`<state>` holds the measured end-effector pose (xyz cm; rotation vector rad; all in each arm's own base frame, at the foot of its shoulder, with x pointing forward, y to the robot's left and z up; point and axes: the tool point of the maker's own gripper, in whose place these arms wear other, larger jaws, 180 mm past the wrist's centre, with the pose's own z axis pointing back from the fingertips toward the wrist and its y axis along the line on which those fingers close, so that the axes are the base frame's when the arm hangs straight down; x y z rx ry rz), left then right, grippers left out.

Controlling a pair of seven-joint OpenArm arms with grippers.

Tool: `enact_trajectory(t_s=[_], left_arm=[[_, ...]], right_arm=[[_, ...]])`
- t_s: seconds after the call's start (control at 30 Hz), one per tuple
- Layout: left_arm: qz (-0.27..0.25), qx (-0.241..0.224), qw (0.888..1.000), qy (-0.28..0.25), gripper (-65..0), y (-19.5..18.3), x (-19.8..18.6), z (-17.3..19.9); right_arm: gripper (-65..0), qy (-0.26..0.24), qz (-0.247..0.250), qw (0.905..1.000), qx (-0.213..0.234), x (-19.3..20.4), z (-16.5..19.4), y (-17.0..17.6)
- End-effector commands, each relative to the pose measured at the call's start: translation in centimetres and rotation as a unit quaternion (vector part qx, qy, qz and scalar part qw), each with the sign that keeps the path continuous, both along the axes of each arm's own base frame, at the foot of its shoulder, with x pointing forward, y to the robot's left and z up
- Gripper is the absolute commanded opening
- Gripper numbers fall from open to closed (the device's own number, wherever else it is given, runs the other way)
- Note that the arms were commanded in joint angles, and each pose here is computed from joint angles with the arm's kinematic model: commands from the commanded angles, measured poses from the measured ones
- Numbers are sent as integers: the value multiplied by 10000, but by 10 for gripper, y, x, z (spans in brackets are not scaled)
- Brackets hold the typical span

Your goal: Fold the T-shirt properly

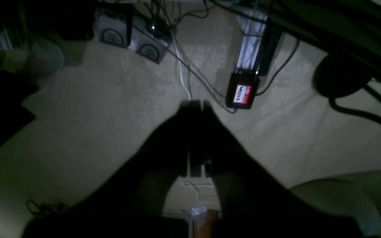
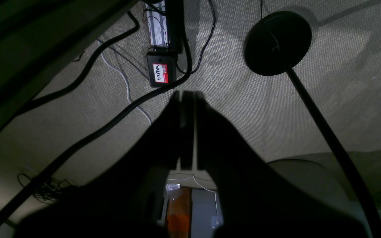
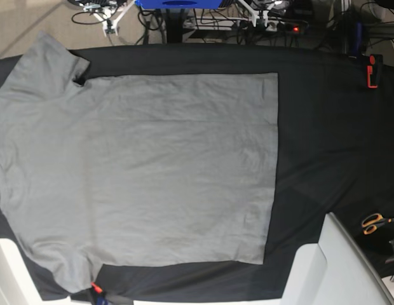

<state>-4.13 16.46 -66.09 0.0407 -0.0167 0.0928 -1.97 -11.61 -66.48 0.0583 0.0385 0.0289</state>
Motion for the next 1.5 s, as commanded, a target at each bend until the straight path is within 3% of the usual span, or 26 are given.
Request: enact_trajectory(t_s=[0.0, 0.9, 1.03, 1.2, 1.33, 1.47], left_arm=[[-7, 37, 10000, 72, -650, 3, -7, 1], [8, 25, 10000, 9, -650, 2, -16, 3], [-63, 17, 9998, -172, -650, 2, -24, 10], [-230, 185, 9969, -729, -650, 29, -25, 37], [-377, 239, 9944, -961, -650, 39, -25, 54], [-499, 253, 9917, -1154, -650, 44, -24, 70]], right_arm=[[-648, -8, 2, 10000, 11, 0, 0, -1], [-648, -39, -30, 10000, -20, 2, 0, -3], [-650, 84, -39, 10000, -17, -16, 1, -4], [-650, 73, -130, 9989, -452, -47, 14, -55], [-650, -169, -575, 9945, -854, -45, 42, -93], [-650, -390, -688, 9895, -1207, -35, 79, -122]])
